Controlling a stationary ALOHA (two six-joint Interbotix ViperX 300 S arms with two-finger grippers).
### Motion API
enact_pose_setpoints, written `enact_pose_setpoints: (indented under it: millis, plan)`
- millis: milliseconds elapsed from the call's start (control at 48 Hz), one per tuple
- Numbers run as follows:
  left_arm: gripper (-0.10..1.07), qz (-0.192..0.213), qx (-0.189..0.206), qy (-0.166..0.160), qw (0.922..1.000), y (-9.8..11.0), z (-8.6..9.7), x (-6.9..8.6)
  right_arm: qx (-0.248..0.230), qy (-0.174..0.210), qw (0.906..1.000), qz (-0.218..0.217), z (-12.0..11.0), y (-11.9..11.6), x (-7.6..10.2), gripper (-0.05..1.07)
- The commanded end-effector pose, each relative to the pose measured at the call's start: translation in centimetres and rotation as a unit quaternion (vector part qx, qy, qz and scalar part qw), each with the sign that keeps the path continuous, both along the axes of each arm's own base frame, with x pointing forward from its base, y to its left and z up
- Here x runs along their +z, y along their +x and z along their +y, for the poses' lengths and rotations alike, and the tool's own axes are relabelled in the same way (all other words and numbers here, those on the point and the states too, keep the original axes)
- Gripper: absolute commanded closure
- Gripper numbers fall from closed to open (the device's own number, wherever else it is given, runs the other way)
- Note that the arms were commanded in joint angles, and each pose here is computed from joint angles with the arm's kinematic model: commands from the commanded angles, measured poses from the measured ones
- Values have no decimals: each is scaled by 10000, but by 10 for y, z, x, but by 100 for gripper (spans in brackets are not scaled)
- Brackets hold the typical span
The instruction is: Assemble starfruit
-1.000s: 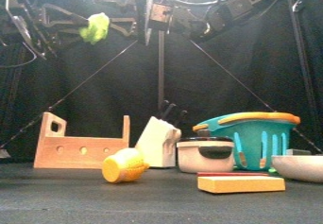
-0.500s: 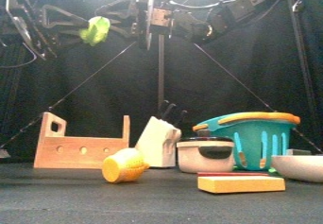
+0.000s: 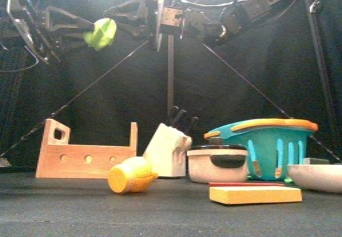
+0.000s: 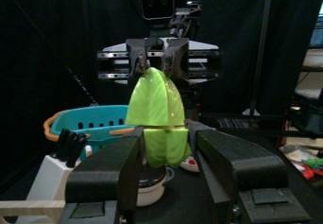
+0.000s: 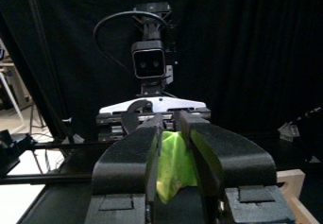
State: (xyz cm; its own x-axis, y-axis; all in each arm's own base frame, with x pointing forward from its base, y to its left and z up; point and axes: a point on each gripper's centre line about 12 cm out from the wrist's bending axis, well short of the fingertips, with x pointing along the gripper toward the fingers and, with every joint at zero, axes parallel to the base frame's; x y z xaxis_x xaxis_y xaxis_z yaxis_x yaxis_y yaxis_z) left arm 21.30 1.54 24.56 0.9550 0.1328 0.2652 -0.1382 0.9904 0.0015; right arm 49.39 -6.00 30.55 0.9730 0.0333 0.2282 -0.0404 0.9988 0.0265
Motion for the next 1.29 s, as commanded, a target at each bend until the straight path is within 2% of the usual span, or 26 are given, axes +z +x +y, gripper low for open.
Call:
enact_pose_setpoints:
  millis: [0, 167, 312, 646, 1083, 1271]
  plan:
    - [22, -198, -1, 23, 9998, 5, 0, 12, -8, -9, 9997, -228, -1, -2, 20, 40]
    - [22, -205, -4, 31, 9998, 4, 0, 12, -14, 1, 9998, -213, -2, -1, 18, 39]
    - [22, -129, -5, 30, 9999, 2, 0, 7, -34, -25, 9993, -358, -1, -14, 35, 38]
    - [22, -22, -8, 19, 10000, 1, 0, 2, -76, 91, 9989, -456, 3, -44, 43, 38]
    - [22, 84, -19, 10, 10000, 1, -1, -1, -93, 213, 9995, -190, 1, -40, 21, 38]
    - [22, 287, -40, -28, 9996, 1, -1, -8, -241, 502, 9984, 21, -3, -42, 5, 38]
